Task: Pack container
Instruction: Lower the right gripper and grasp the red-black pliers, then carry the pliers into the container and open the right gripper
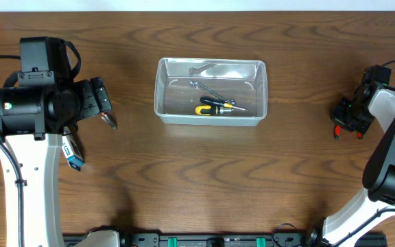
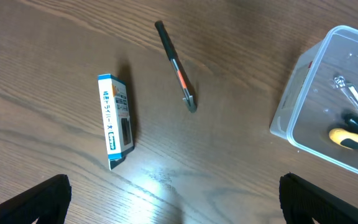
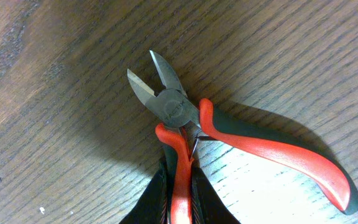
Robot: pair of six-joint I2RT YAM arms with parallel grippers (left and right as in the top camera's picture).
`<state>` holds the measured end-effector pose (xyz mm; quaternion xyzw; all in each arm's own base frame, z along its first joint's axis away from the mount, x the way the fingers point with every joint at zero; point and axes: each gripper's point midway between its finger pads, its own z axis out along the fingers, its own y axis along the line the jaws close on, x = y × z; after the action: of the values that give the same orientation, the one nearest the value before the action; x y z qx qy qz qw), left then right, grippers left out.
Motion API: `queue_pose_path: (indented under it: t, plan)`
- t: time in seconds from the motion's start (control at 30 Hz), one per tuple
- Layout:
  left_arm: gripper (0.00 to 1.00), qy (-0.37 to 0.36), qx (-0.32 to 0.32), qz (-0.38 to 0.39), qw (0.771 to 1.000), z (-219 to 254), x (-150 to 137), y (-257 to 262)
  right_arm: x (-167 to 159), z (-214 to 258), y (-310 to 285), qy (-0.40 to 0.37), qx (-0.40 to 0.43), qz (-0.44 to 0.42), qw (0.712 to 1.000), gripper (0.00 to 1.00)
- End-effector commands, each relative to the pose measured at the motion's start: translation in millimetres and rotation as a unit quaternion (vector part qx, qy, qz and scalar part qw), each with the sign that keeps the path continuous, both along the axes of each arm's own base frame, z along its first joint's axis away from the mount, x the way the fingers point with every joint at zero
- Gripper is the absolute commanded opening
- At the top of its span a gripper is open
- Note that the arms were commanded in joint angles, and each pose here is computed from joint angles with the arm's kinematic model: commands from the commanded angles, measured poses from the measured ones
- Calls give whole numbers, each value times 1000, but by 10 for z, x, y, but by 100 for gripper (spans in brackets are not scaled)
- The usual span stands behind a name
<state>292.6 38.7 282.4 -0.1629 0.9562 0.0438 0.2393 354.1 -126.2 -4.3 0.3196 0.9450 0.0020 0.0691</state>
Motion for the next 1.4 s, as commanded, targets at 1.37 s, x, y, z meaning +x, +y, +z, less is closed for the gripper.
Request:
queue_pose_path:
  t: [1.37]
  plan:
    - [98, -3, 1, 2, 1000, 33, -16, 17, 632, 1268, 3588, -148, -82, 801, 574, 1]
